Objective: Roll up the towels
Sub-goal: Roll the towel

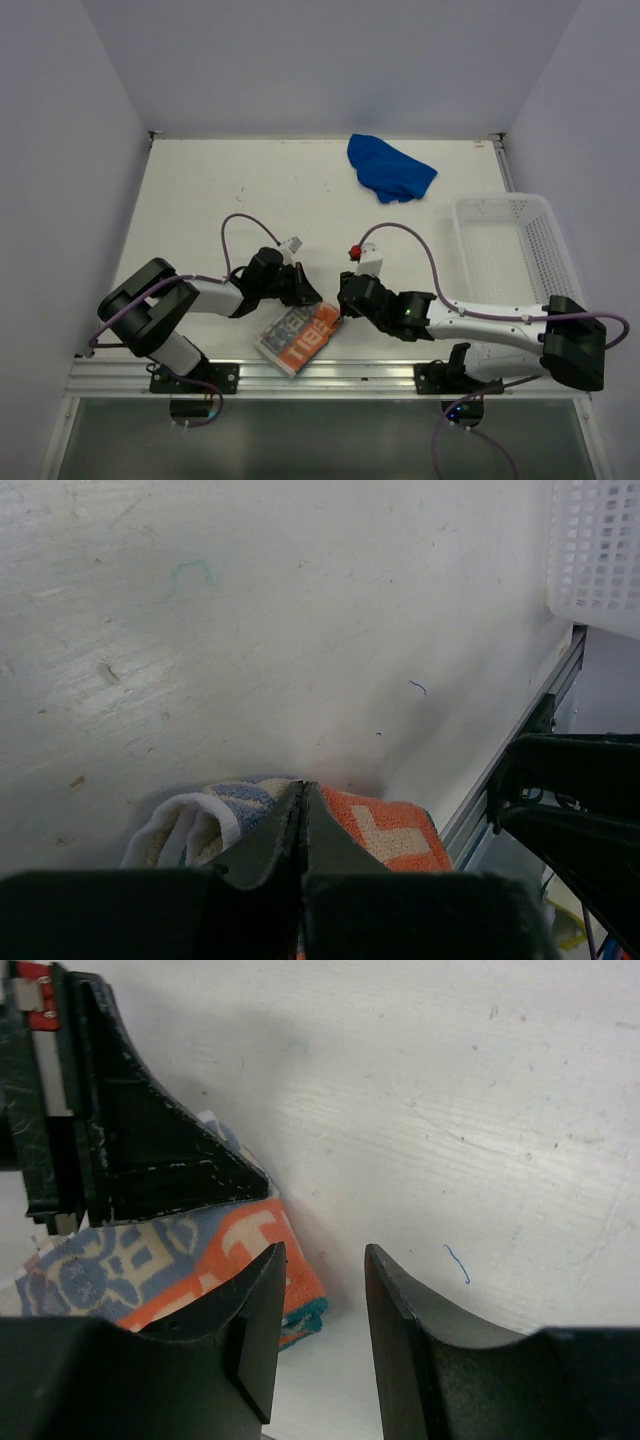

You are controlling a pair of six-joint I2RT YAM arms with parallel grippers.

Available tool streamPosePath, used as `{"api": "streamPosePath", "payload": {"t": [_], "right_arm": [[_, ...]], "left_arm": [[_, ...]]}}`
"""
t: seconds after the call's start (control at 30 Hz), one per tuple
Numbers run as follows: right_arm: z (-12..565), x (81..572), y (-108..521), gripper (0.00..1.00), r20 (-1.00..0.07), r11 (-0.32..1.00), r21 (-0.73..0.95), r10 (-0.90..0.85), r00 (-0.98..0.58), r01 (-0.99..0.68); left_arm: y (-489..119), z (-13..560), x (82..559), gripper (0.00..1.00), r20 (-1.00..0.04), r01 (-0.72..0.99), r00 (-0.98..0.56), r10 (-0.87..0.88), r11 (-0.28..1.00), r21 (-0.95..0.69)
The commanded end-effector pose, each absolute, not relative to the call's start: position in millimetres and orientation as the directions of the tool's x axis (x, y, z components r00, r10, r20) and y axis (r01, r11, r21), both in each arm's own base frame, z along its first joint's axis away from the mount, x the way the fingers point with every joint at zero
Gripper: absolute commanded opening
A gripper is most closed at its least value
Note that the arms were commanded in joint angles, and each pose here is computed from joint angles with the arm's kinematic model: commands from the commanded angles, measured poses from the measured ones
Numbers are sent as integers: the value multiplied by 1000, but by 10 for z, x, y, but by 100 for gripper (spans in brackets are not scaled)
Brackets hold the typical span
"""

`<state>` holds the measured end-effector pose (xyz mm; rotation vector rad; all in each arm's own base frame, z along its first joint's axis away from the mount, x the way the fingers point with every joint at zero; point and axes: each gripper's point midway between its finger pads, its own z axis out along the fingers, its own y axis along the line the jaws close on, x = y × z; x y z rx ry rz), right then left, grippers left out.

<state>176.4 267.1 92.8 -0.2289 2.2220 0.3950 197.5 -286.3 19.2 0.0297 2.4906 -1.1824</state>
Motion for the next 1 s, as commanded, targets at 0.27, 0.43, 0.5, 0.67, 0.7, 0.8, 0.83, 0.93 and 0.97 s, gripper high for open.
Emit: {"api": "streamPosePath", "payload": {"t": [0.27,0.43,0.5,0.67,0.7,0.8,0.83,0.93,0.97], "right_arm": [[533,1607,2927,43,-407,769,633,235,-883,-87],[415,1546,3004,43,-358,750,657,222,-907,-76],[425,1520,3037,44,-348,740,667,210,-914,-84],[432,1471,3104,45,-323,729,678,181,-929,-94],[448,1471,3126,45,-317,721,687,185,-930,-90],[460,1446,3180,45,-297,710,698,173,-939,-90],[468,1441,3202,45,-292,705,703,169,-941,-91],[466,1404,3254,44,-265,690,718,158,-951,-86],[472,1384,3268,43,-252,684,725,154,-955,-81]], "left_arm": [[-2620,-157,1820,0,-313,122,-942,-126,737,-665],[-2609,-139,1835,0,-322,121,-937,-135,739,-663],[-2589,-154,1835,0,-324,116,-936,-139,747,-655],[-2491,-192,1857,0,-339,82,-923,-182,768,-635],[-2468,-199,1866,0,-344,74,-919,-193,772,-632],[-2393,-231,1870,0,-354,48,-908,-223,785,-618],[-2362,-235,1880,0,-360,36,-901,-240,787,-616],[-2319,-253,1880,0,-369,26,-894,-254,794,-608],[-2303,-262,1884,0,-370,16,-891,-264,796,-605]]}}
